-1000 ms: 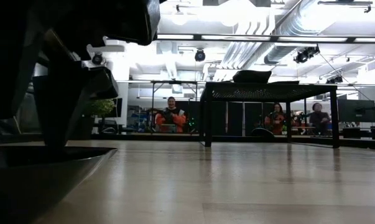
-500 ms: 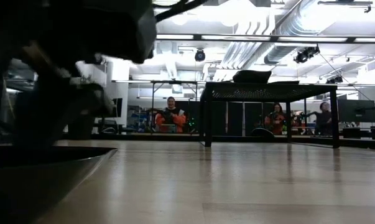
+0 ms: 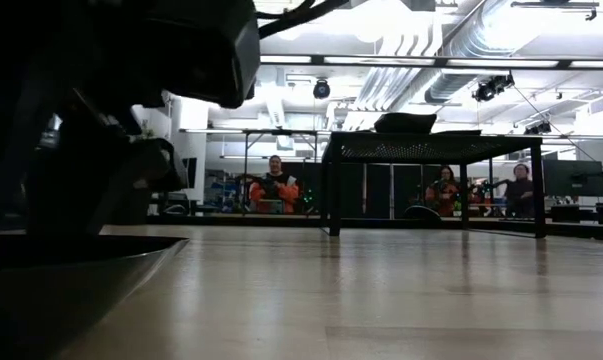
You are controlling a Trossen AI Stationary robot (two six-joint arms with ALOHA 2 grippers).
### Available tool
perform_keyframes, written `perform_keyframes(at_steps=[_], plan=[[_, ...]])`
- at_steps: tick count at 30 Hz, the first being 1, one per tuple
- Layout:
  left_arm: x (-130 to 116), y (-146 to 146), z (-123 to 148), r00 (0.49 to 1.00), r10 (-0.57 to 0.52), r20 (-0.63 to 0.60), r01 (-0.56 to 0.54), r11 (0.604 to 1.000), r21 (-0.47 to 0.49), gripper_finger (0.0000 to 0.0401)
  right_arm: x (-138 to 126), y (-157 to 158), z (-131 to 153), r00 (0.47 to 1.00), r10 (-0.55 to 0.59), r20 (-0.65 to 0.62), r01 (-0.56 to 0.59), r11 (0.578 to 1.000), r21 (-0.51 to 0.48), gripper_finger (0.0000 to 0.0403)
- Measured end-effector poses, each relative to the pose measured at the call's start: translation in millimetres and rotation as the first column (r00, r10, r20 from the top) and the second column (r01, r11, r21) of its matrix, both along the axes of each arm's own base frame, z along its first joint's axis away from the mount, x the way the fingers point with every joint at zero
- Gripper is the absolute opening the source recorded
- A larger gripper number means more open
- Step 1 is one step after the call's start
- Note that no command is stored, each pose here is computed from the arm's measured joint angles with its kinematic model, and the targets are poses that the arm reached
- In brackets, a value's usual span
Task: Pick & Place Mini shaped plates
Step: Stack the black leaf-shaped plate on top of the black leaf-shaped plates on the shelf
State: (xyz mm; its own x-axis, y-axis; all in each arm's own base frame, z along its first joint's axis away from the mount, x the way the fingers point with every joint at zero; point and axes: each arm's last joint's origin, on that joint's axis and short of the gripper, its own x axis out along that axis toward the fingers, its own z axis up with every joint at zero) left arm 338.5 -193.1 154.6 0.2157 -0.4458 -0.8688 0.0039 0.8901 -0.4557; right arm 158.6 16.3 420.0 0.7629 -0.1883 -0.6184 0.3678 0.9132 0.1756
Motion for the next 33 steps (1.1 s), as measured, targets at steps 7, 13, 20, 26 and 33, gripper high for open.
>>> perform_keyframes(at_steps=[7, 13, 20, 26, 33], plan=[[0, 2, -1, 1.000, 0.021, 0.018, -0.022, 0.999, 0.047, 0.0121, 0, 0, 0, 1.000, 0.000, -0.002, 0.000, 1.000, 0.000, 0.0094], [0, 2, -1, 0.999, 0.028, 0.023, -0.029, 0.998, 0.058, 0.0061, -1, 0, -1, 1.000, 0.000, -0.009, 0.000, 1.000, -0.001, 0.0094], [1, 2, 0, 0.998, 0.052, 0.022, -0.054, 0.997, 0.061, 0.0008, -1, 0, -1, 1.000, 0.004, -0.009, -0.003, 1.000, 0.002, 0.0094], [6, 7, 13, 0.998, 0.059, 0.003, -0.059, 0.992, 0.113, 0.0002, -2, 0, 0, 1.000, 0.011, -0.004, -0.010, 1.000, 0.024, 0.0094], [17, 17, 51, 1.000, 0.020, 0.007, -0.021, 0.967, 0.255, 0.0001, -2, 1, 0, 1.000, 0.011, -0.003, -0.011, 0.999, 0.033, 0.0094]])
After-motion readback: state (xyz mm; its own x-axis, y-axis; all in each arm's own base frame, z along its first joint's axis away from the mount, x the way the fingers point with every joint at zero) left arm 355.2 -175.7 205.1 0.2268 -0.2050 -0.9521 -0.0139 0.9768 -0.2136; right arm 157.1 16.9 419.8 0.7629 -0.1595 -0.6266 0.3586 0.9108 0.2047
